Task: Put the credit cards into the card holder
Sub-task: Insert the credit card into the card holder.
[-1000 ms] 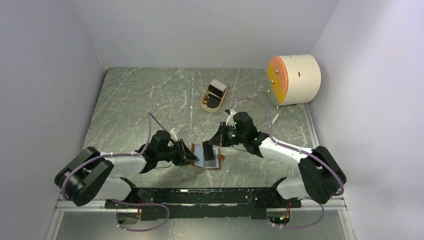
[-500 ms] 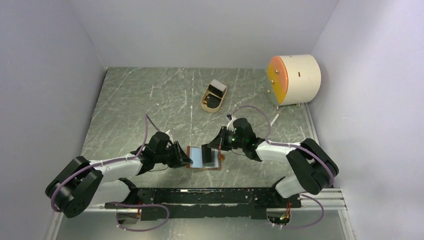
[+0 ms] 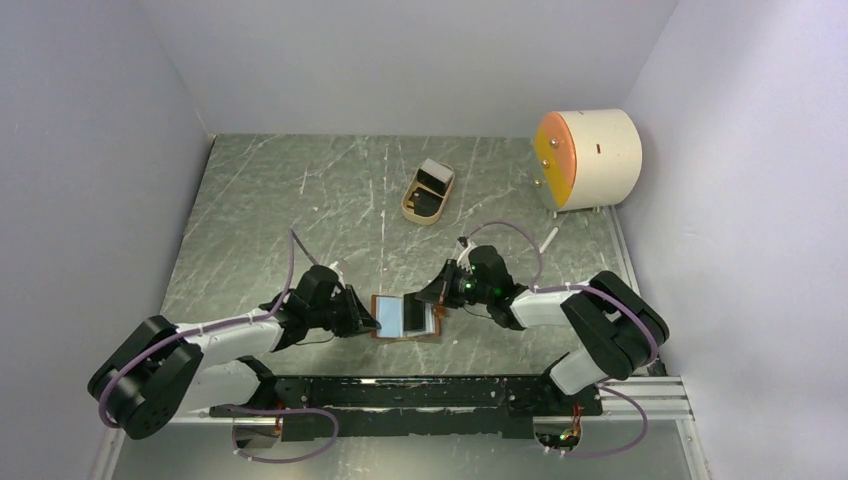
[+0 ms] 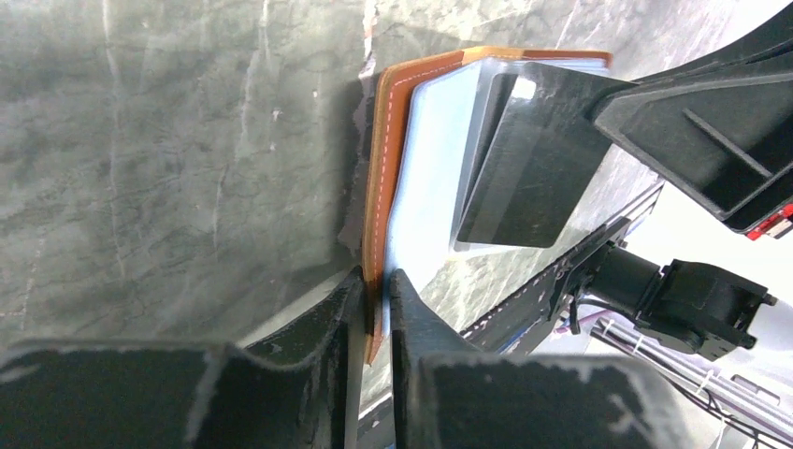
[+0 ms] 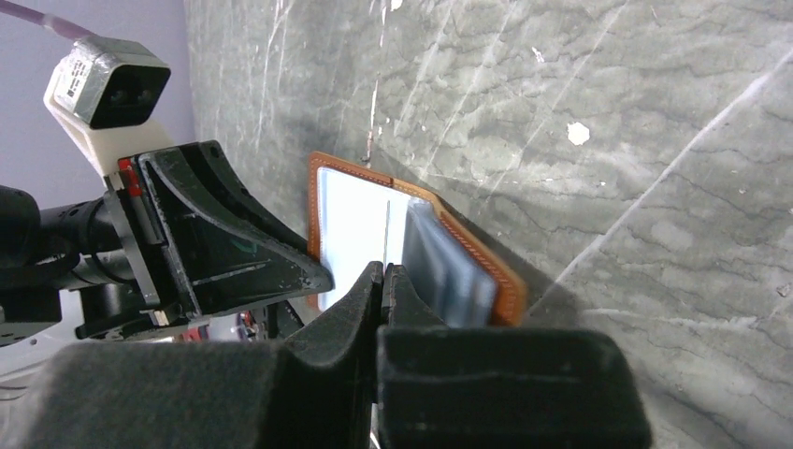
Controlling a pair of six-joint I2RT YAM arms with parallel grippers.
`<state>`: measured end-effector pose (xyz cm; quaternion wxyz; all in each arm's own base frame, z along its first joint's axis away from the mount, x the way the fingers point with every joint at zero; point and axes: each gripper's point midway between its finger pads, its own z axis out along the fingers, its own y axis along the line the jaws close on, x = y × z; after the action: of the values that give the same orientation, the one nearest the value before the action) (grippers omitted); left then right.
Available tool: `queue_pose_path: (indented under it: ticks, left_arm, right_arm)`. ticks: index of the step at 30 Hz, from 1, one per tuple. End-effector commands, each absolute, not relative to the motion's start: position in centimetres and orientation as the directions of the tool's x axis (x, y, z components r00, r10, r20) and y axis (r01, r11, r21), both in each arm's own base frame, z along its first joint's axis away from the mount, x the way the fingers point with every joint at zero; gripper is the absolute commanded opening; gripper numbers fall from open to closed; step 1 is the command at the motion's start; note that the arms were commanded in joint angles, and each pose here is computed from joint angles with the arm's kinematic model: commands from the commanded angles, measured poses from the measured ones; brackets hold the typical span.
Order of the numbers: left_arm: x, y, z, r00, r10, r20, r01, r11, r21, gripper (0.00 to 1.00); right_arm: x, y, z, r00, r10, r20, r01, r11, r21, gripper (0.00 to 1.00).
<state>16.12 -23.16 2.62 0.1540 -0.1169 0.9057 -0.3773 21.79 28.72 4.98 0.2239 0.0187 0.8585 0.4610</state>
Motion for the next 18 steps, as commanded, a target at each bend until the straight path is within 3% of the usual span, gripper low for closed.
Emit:
queue_pose_path:
  ticks: [1, 5, 10, 18]
  left_arm:
    - [15.8, -23.3, 2.1, -0.927, -0.332, -0.175, -0.099, 0.666, -0.739, 0.15]
    - [15.8, -23.1, 1.8, -0.929, -0.325, -0.174, -0.101, 0.678, -0.728, 0.13]
    - [15.7, -23.3, 1.9, -0.935, -0.31, -0.174, -0.088, 0.676, -0.731, 0.16]
    - [15.3, -23.6, 2.2, -0.934, -0.321, -0.159, -0.091, 0.641, -0.762, 0.18]
  right_arm:
    - [22.0, 28.8, 5.1, -0.887, 0.28, -0.366, -0.164, 0.551, 0.818, 0.0]
    - [21.5, 29.4, 4.8, -0.899, 0.282, -0.334, -0.149, 0.521, 0.841, 0.0]
    - [21.4, 30.1, 4.5, -0.906, 0.286, -0.314, -0.135, 0.507, 0.851, 0.0]
    - [21.4, 29.8, 3.8, -0.897, 0.285, -0.338, -0.136, 0.551, 0.823, 0.0]
